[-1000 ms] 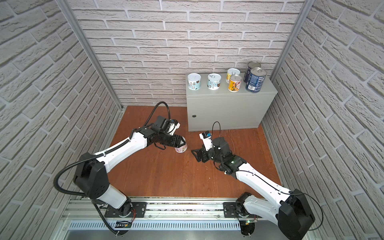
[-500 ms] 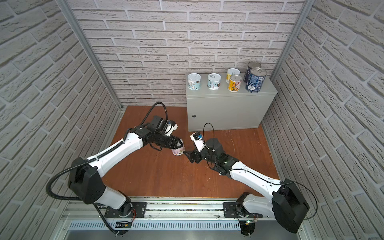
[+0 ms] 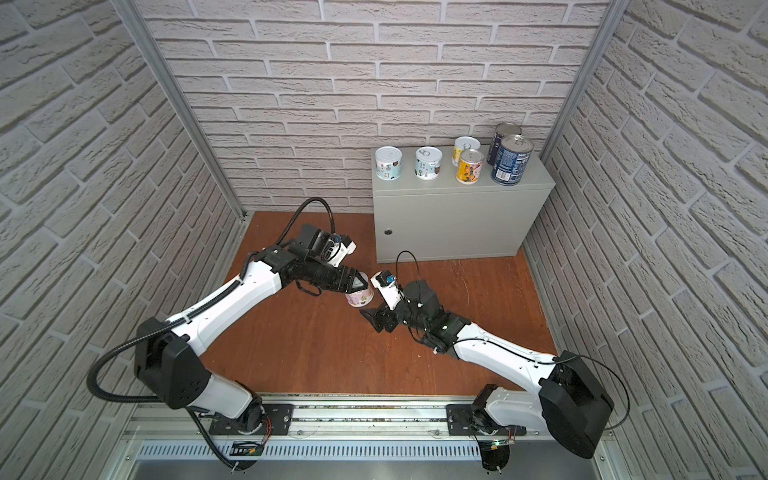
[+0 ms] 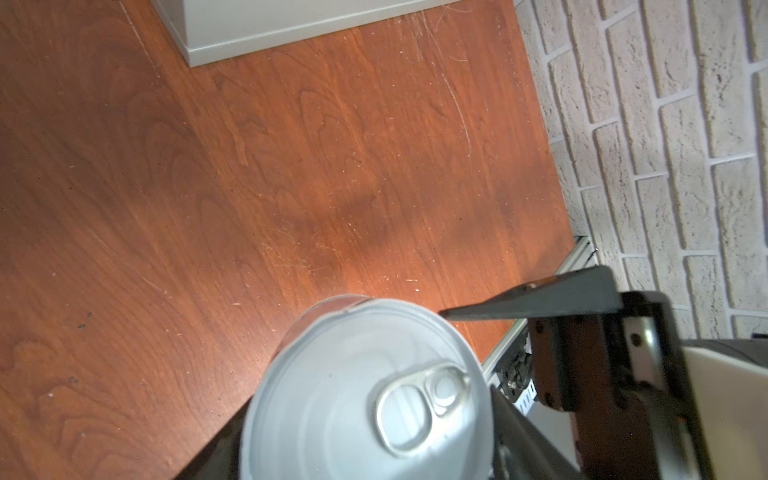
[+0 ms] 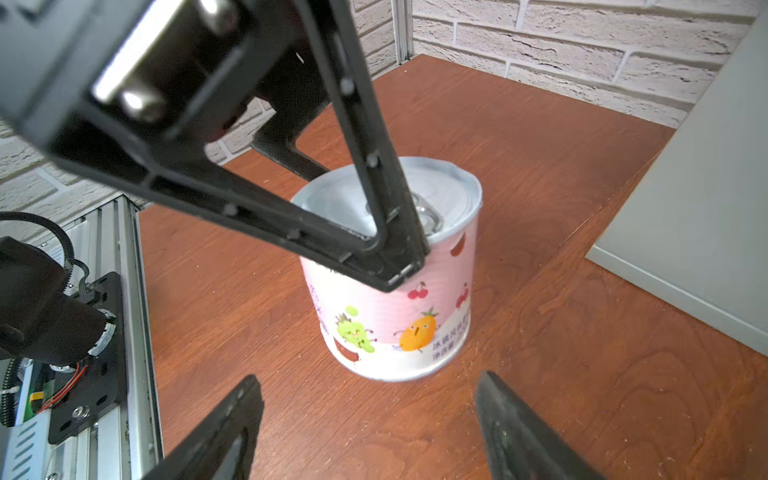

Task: Place and organize the canned foods onto the counter
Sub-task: 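Lift the pink-labelled can with the left gripper while the right gripper approaches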

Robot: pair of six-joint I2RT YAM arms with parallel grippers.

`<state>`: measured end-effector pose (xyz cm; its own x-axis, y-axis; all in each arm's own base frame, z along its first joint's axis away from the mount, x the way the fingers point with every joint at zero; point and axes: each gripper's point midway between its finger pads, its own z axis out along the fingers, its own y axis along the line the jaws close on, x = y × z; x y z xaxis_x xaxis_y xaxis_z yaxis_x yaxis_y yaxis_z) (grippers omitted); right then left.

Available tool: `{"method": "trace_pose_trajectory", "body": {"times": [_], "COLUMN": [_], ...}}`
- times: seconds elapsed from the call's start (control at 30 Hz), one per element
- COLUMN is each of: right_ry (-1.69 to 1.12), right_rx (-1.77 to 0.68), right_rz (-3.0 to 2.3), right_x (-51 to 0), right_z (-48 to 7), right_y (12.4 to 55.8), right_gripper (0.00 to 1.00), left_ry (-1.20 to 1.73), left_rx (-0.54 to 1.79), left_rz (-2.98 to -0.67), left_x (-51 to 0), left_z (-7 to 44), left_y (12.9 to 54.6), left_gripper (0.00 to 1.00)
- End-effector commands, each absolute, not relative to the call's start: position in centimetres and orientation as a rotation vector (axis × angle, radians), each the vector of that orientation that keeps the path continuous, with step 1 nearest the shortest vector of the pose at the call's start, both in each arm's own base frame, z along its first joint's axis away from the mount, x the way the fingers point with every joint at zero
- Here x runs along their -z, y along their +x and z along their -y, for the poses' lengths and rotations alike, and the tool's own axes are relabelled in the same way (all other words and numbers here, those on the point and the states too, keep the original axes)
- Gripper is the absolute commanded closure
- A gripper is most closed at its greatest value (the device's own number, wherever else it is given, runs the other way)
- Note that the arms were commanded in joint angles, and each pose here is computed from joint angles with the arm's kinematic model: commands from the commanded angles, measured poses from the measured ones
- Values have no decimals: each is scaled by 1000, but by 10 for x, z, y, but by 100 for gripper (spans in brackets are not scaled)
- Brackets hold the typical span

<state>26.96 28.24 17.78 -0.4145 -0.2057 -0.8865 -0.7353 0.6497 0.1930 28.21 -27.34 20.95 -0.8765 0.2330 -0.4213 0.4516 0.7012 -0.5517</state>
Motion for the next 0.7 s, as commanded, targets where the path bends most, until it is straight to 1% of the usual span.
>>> {"method": "trace_pose_trajectory", "body": {"times": [0.0,0.67], "right_ry": [-727,-707], "right_rx": [-730,-746], "right_rz": [-1852,-1813], "right_x": [-201,-209], "right_z": [-290,-303], "right_y": [277,291], "right_gripper": [18,18], "left_ry": [584,572], "left_rx": [1067,1247], "left_rz": [-2464,-2455], "left_x": [-248,-246], "left_z": [282,294], "left_y": [282,269], "left_gripper": [47,48]}}
